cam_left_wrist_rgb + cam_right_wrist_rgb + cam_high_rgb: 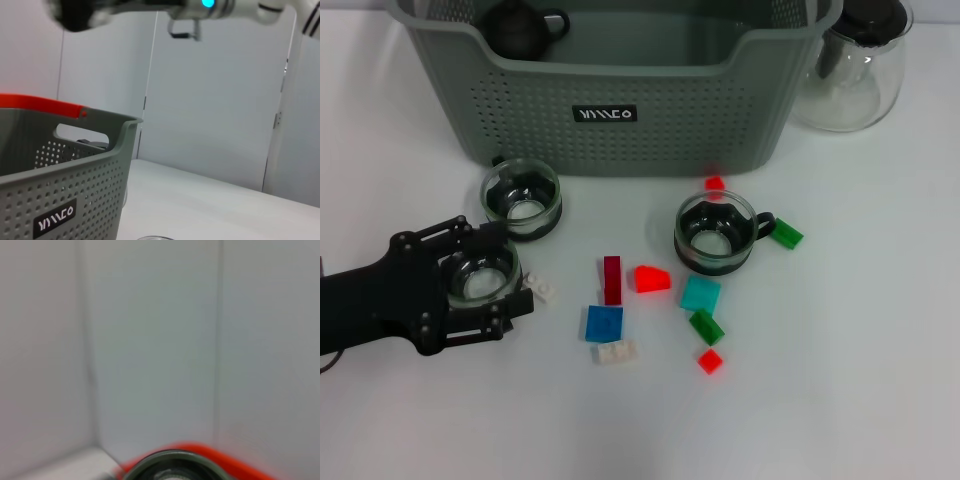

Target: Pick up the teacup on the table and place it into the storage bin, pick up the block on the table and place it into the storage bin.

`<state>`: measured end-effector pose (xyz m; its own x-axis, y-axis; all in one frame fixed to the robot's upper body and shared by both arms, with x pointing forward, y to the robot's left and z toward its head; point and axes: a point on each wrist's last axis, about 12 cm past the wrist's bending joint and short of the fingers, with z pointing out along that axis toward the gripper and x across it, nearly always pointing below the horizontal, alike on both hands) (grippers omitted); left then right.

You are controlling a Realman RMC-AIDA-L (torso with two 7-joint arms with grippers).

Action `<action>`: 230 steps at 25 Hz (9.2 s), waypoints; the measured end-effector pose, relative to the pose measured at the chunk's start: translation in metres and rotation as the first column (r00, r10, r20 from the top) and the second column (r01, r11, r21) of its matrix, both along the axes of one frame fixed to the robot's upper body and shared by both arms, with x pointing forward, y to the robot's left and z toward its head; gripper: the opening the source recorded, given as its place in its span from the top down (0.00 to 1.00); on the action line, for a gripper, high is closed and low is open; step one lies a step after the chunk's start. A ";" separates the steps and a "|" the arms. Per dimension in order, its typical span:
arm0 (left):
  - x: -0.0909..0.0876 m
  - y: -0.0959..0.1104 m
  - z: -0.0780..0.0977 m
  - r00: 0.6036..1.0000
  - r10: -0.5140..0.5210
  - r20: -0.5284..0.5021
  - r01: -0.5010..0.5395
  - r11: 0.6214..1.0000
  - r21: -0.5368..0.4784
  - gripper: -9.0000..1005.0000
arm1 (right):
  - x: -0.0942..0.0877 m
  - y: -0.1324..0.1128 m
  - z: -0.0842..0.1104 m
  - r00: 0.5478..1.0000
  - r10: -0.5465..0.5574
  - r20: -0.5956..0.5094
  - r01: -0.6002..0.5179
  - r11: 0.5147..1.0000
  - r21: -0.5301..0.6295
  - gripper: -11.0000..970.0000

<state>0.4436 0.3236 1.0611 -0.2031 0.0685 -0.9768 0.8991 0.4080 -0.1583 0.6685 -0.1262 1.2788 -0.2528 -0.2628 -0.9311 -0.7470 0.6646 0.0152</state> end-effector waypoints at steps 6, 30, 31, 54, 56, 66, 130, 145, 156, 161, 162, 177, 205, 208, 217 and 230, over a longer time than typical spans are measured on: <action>-0.001 -0.004 -0.002 1.000 -0.003 -0.008 0.003 1.000 -0.017 0.16 | 0.027 0.056 -0.008 0.989 -0.132 -0.072 0.108 0.956 -0.271 0.93; -0.002 -0.013 -0.005 1.000 -0.011 -0.016 0.010 0.999 -0.043 0.16 | 0.036 0.035 -0.084 0.936 -0.308 -0.171 0.160 0.805 -0.572 0.93; -0.002 -0.013 -0.005 1.000 -0.011 -0.016 0.010 0.999 -0.043 0.16 | 0.036 0.035 -0.085 0.937 -0.307 -0.169 0.160 0.803 -0.574 0.93; -0.002 -0.008 -0.002 1.000 0.015 0.000 -0.015 0.998 -0.056 0.16 | -0.064 -0.102 -0.004 0.941 0.300 0.156 -0.338 0.862 0.377 0.60; -0.002 -0.008 -0.002 1.000 0.015 0.002 -0.015 0.998 -0.055 0.16 | -0.083 -0.117 -0.007 0.895 0.405 0.186 -0.445 0.836 0.321 0.60; -0.003 -0.007 -0.002 1.000 0.019 0.000 -0.019 0.998 -0.057 0.16 | -0.120 -0.102 -0.048 0.852 0.461 -0.249 -0.524 0.761 -0.382 0.61; -0.009 -0.003 -0.005 0.998 0.061 -0.005 -0.062 0.996 -0.069 0.16 | -0.077 -0.056 -0.044 0.780 0.617 -0.106 -0.621 0.783 -0.011 0.93; -0.006 -0.007 -0.005 0.998 0.060 -0.006 -0.060 0.995 -0.077 0.16 | -0.004 0.035 0.002 0.997 0.047 -0.068 -0.061 0.975 -0.213 0.93; -0.008 -0.008 -0.006 0.998 0.062 -0.010 -0.063 0.994 -0.085 0.16 | 0.025 0.080 -0.050 0.976 -0.125 -0.179 0.009 0.844 -0.537 0.93; -0.008 -0.008 -0.007 0.998 0.065 -0.010 -0.065 0.994 -0.085 0.16 | 0.024 0.076 -0.065 0.971 -0.135 -0.199 0.001 0.828 -0.561 0.93; -0.008 -0.008 -0.007 0.998 0.065 -0.010 -0.065 0.994 -0.085 0.16 | 0.024 0.074 -0.067 0.969 -0.140 -0.203 0.000 0.825 -0.565 0.93; -0.007 -0.008 -0.006 0.998 0.062 -0.008 -0.063 0.994 -0.087 0.16 | 0.023 0.062 -0.082 0.963 -0.157 -0.219 -0.004 0.805 -0.594 0.93; -0.009 -0.004 -0.005 0.996 0.090 0.004 -0.089 0.991 -0.098 0.16 | -0.045 -0.070 -0.015 0.939 0.313 0.142 -0.343 0.869 0.357 0.60; -0.008 -0.003 -0.004 0.996 0.089 0.007 -0.088 0.991 -0.096 0.16 | -0.079 -0.111 -0.042 0.887 0.381 0.260 -0.448 0.846 0.287 0.55; -0.006 -0.001 0.004 0.998 0.056 0.017 -0.054 0.994 -0.096 0.16 | -0.167 -0.177 -0.159 0.915 0.354 0.193 -0.378 0.920 0.102 0.38; 0.042 -0.029 0.117 0.939 -0.014 -0.342 0.207 0.820 0.534 0.17 | -0.157 -0.178 -0.169 0.941 0.330 0.071 -0.337 0.931 0.139 0.38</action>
<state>0.4856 0.2945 1.1781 -0.4433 0.6184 -0.6489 0.8859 0.4123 -0.2123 0.5110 -0.3047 1.1098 -0.1307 -0.1842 -0.9742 -0.9275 0.3697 0.0545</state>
